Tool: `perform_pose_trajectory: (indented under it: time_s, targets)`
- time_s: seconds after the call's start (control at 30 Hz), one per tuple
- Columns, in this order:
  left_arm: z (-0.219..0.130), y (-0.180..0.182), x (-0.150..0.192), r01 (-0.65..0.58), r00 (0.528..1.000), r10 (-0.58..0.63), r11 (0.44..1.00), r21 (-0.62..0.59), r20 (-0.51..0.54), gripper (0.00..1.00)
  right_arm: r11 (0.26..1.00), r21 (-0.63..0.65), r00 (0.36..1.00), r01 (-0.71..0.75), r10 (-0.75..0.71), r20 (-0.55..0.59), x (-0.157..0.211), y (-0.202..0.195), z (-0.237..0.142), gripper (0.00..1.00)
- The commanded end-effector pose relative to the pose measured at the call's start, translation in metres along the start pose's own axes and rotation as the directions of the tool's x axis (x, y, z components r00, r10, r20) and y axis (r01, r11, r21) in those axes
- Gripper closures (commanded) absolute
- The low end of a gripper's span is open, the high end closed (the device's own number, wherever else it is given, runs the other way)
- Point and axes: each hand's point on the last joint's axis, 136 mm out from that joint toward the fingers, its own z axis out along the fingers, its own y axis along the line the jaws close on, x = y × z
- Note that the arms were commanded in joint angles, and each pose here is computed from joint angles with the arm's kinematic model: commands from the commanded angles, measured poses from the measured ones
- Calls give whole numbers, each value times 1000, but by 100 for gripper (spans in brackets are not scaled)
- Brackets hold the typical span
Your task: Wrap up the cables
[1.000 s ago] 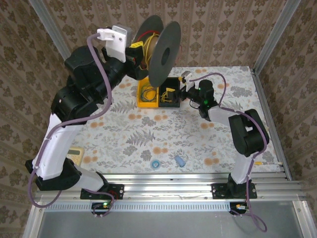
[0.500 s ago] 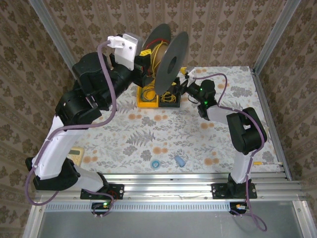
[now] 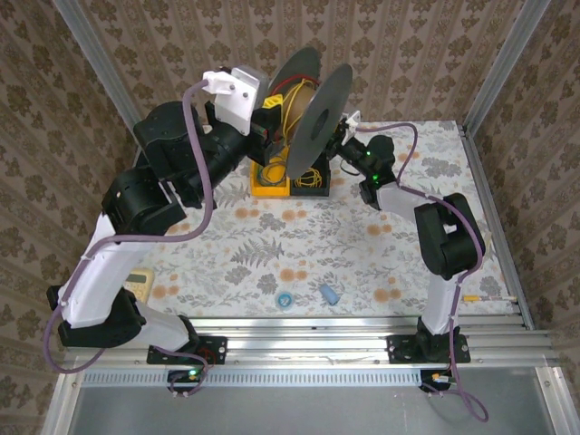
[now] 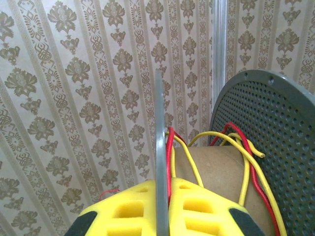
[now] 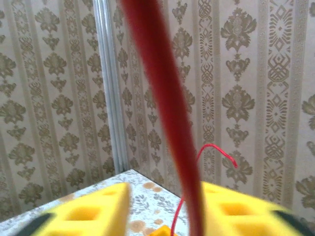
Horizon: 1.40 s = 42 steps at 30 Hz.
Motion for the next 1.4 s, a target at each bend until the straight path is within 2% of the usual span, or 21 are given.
perform_pose_trajectory:
  time_s: [0.0, 0.13, 0.3, 0.5, 0.67, 0.83, 1.03, 1.2, 1.37]
  targets:
    - [-32, 20, -62, 54, 978, -46, 998, -35, 205, 100, 996, -62, 998, -65, 64, -14, 6, 10, 3, 78]
    - [-32, 21, -69, 42, 974, -31, 998, -46, 226, 100, 985, -114, 990, -129, 121, -76, 18, 28, 0, 100]
    - [-28, 28, -78, -5, 967, 32, 994, -107, 251, 100, 942, -175, 934, -285, 231, -274, 33, 66, -5, 100]
    - [0, 34, -69, 7, 971, 23, 992, -122, 239, 100, 880, -212, 800, -424, 255, -543, 41, 135, -17, 100]
    - [24, 47, -56, 34, 975, 3, 986, -161, 224, 100, 831, -238, 713, -503, 243, -658, 39, 195, -35, 100]
    - [47, 69, -39, 48, 982, -5, 972, -228, 187, 100, 813, -244, 661, -529, 215, -719, 38, 239, -64, 100]
    - [68, 84, -12, 3, 995, 28, 955, -297, 99, 100, 830, -262, 676, -492, 175, -716, 4, 260, -98, 100]
    - [81, 91, 17, -15, 999, 24, 948, -318, 24, 100, 865, -296, 723, -405, 105, -682, -47, 260, -121, 100]
    - [94, 98, 51, -41, 997, 18, 942, -334, -72, 100, 862, -377, 772, -338, 26, -635, -97, 268, -132, 100]
